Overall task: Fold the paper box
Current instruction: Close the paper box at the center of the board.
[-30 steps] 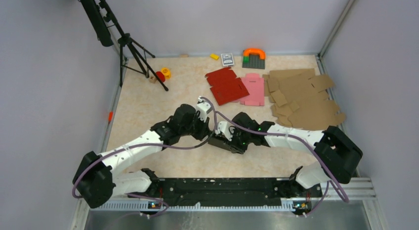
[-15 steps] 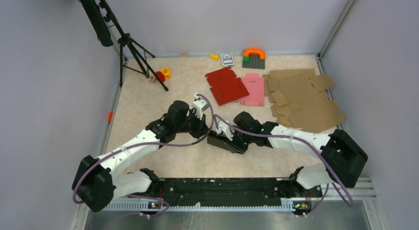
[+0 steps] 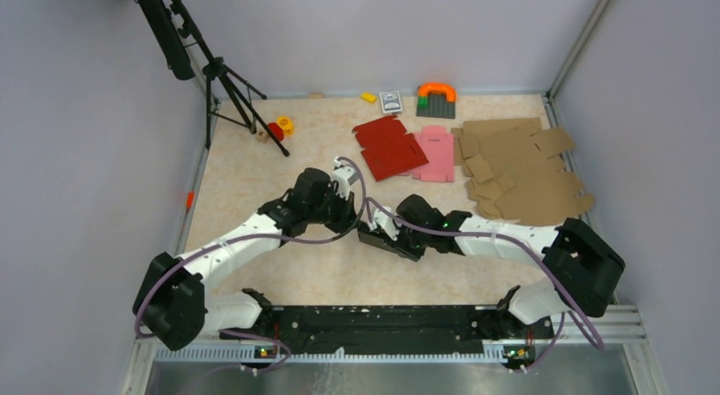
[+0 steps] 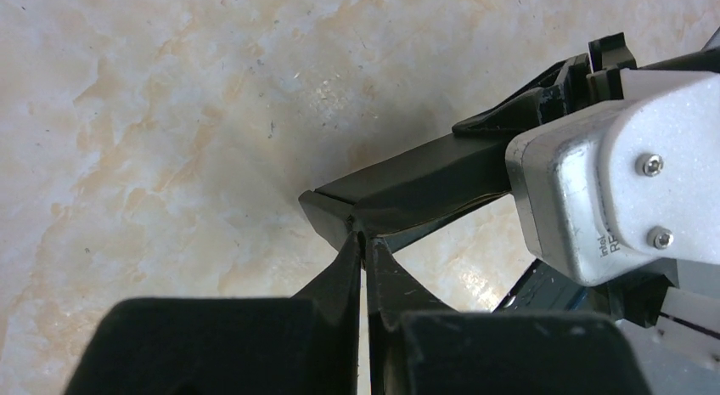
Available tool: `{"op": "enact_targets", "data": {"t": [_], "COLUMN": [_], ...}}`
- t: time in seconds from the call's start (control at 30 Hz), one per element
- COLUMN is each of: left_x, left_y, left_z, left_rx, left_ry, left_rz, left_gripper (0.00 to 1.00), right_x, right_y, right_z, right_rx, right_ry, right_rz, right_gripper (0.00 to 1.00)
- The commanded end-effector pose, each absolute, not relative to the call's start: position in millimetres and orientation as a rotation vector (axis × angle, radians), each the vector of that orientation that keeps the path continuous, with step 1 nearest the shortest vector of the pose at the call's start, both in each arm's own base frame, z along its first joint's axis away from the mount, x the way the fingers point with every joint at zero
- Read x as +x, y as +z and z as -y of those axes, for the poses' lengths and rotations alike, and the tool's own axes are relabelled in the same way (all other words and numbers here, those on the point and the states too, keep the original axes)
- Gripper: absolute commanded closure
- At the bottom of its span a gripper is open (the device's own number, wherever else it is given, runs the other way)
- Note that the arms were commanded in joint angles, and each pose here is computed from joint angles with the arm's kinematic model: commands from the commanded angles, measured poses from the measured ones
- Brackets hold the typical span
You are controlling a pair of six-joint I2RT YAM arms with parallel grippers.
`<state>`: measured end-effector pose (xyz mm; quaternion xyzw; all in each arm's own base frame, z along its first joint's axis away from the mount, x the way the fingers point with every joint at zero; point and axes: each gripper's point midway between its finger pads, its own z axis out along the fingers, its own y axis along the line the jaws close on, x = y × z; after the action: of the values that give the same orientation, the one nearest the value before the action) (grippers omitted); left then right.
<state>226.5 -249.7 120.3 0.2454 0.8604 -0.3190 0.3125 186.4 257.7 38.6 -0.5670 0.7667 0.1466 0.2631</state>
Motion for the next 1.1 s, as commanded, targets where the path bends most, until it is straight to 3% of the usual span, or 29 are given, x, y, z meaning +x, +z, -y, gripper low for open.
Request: {"op": "enact_targets", "data": {"t": [0.0, 0.23, 0.67, 1.07], "left_x": [233.8, 238.5, 228.0, 230.8], "left_y": [128.5, 129.1, 150.9, 136.6], "left_z": [255.4, 256.1, 248.5, 228.9], "left_rx": [0.588, 0.550, 0.509, 0.501], "left_ry": [-0.863, -0.867, -1.200, -1.002], "left_rz": [-2.289, -2.321, -2.279, -2.358], "left_gripper": [1.00, 1.00, 1.00, 1.00], "right_x": [205.7, 204.2, 191.5, 191.8], "right_y": [52.4, 54.8, 48.3, 54.8], "right_z": [-272.8, -274.5, -275.3, -282.3], "right_rx": [-1.463, -1.458, -1.505, -1.487], "right_ry": [0.341, 0.364, 0.438, 0.497], "right_rz": [-1.991, -1.938, -1.910, -1.918], "right_gripper": [1.00, 1.00, 1.00, 1.00]}}
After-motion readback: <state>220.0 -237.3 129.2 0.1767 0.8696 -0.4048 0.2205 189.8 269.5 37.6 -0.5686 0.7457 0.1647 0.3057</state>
